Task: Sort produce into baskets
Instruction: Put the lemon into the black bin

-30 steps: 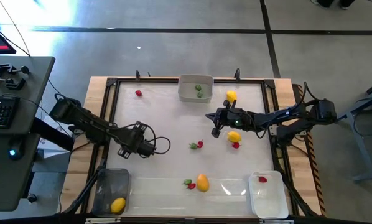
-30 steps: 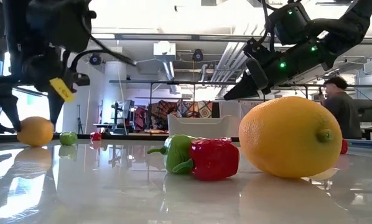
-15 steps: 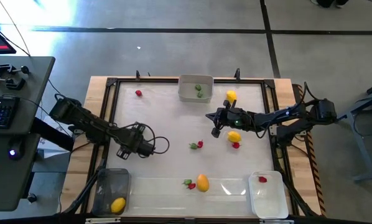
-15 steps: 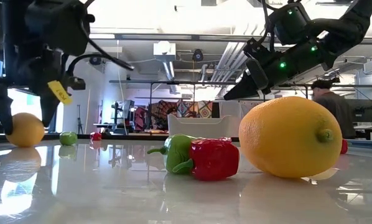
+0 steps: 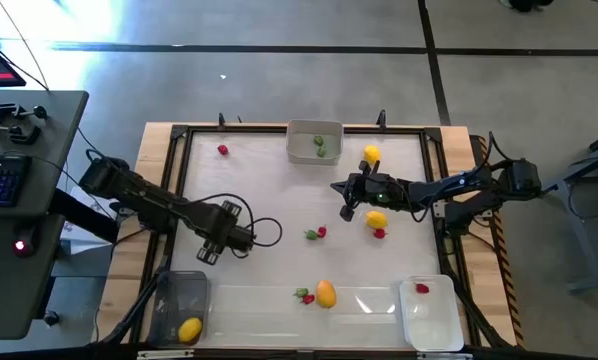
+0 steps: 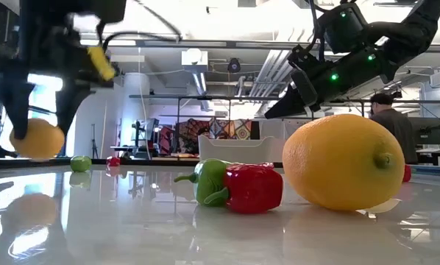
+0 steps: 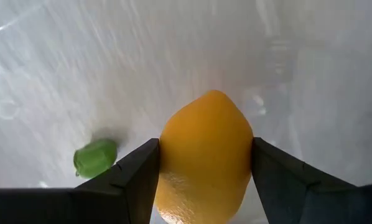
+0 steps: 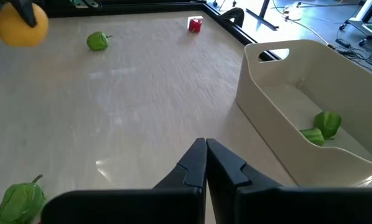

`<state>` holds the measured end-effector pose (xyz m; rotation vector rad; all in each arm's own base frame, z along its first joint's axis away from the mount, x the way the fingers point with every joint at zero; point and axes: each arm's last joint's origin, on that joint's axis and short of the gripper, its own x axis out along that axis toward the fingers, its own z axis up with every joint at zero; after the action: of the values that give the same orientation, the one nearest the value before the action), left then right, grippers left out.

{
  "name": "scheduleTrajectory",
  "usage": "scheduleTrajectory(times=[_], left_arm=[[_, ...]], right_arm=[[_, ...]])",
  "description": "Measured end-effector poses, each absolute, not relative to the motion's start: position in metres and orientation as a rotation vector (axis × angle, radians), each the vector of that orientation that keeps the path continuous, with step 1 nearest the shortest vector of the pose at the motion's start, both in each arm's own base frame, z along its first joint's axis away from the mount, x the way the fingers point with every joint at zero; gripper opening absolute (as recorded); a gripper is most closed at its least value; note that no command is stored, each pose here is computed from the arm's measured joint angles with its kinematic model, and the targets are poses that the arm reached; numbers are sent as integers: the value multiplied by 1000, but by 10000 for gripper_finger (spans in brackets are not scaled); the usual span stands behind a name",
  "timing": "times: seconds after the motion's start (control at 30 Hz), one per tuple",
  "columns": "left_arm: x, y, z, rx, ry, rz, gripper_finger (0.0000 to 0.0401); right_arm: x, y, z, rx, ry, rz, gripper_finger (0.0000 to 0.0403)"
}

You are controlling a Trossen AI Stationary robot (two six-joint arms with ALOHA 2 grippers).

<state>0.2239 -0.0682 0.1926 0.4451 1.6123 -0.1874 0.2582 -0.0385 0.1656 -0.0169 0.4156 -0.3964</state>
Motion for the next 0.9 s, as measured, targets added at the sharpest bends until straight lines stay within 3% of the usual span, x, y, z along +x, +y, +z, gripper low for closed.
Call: scheduleTrajectory(times=[0.23,0.43,0.9], left_arm=[[238,-79,249,333,1453,-159,208],[231,-99,292,99,1363,-214,208],[165,-163,315,-343,1404,-82,208]], right_arm=[[258,-39,165,-43,423,-392,0],[258,-40,165,-66,429,-393,0],[256,-51,166,-87,437,-424,0]])
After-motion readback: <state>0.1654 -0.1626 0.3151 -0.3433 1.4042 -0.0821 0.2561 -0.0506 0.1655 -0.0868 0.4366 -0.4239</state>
